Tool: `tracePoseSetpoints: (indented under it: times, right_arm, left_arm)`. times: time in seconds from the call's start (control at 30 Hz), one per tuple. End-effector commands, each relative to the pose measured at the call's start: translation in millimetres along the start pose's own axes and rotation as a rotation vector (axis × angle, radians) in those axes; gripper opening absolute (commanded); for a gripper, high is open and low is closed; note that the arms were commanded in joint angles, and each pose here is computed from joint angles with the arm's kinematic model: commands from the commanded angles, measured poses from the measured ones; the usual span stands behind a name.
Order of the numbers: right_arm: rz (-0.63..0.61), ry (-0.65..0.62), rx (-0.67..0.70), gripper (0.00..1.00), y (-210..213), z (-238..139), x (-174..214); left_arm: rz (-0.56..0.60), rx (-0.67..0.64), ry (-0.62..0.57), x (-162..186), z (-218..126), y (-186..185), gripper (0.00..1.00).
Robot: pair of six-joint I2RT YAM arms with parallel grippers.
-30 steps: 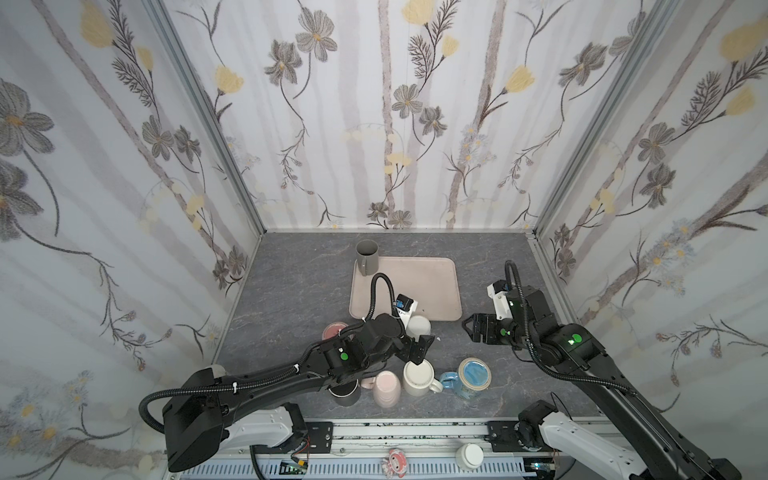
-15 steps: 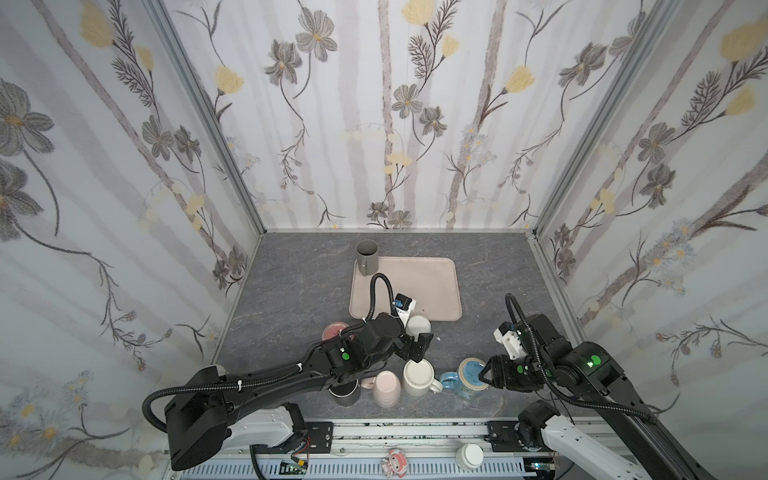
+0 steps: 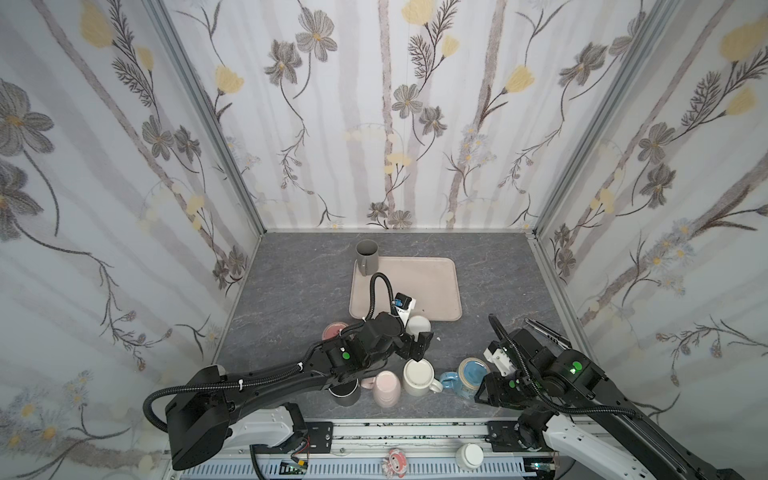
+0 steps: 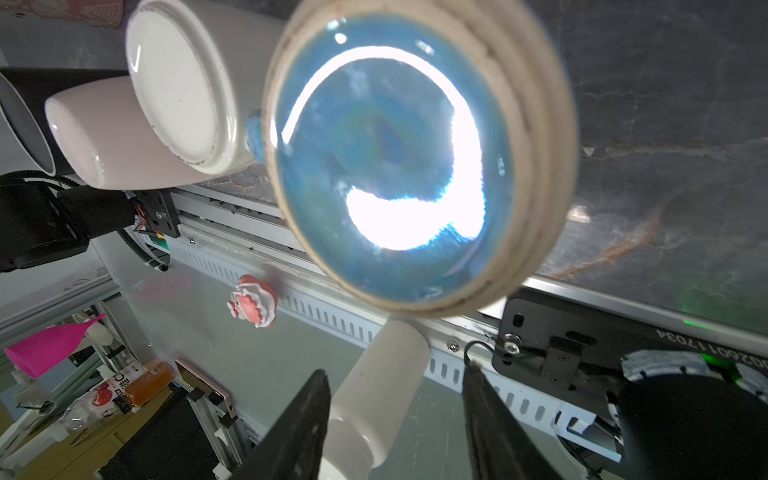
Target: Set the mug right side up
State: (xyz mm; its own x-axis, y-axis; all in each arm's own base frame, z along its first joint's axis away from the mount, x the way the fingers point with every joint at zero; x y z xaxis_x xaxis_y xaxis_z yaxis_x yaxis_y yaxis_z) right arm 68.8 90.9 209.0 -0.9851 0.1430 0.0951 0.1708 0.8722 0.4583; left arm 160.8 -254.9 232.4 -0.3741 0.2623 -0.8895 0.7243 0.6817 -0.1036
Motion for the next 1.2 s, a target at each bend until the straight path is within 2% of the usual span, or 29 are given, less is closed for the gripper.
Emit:
tracePoseSetpoints:
  times: [0.0,0.4,0.73,0.83,0.97,1.17]
  right_arm:
    - [-0.018,-0.059,-0.039,0.53,8,9,-11]
    - [-0.028,-0.288,-0.028,0.52,10,27,-40]
    - [-0.024,-0.448,-0.027,0.54,12,22,-65]
    - [-0.016,-0.487,-0.01,0.56,8,19,-69]
    - [-0.002,-0.539,-0.027,0.6,7,9,-74]
    - [-0.061,-0.641,-0.133,0.71,20,-24,-66]
  left_arm:
    - [0.004,0.018,-0.018,-7,-3,-2,1.0]
    - [0.018,0.066,0.004,-3,-2,-5,1.0]
    - [0.04,0.132,0.061,-1,12,-13,0.99]
    - [0.054,0.131,0.087,-3,19,-17,0.95]
    - [0.08,0.126,0.122,-3,30,-25,0.93]
    - [0.106,0.128,0.131,-4,40,-32,0.93]
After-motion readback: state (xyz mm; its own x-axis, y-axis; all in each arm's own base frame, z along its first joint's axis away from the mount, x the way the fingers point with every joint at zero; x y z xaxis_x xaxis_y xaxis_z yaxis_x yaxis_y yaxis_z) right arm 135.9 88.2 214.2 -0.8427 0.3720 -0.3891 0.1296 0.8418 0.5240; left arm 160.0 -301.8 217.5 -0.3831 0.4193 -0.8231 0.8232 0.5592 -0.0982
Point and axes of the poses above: each gripper's point midway between its finger pads, its own z axis out along the fingers, its own y axis along the line the jaws close on, x = y × z, the point moved 10 cm from there along -z, back along the fingers, and after that the axes turned 12 degrees about z, right-handed, at the moved point
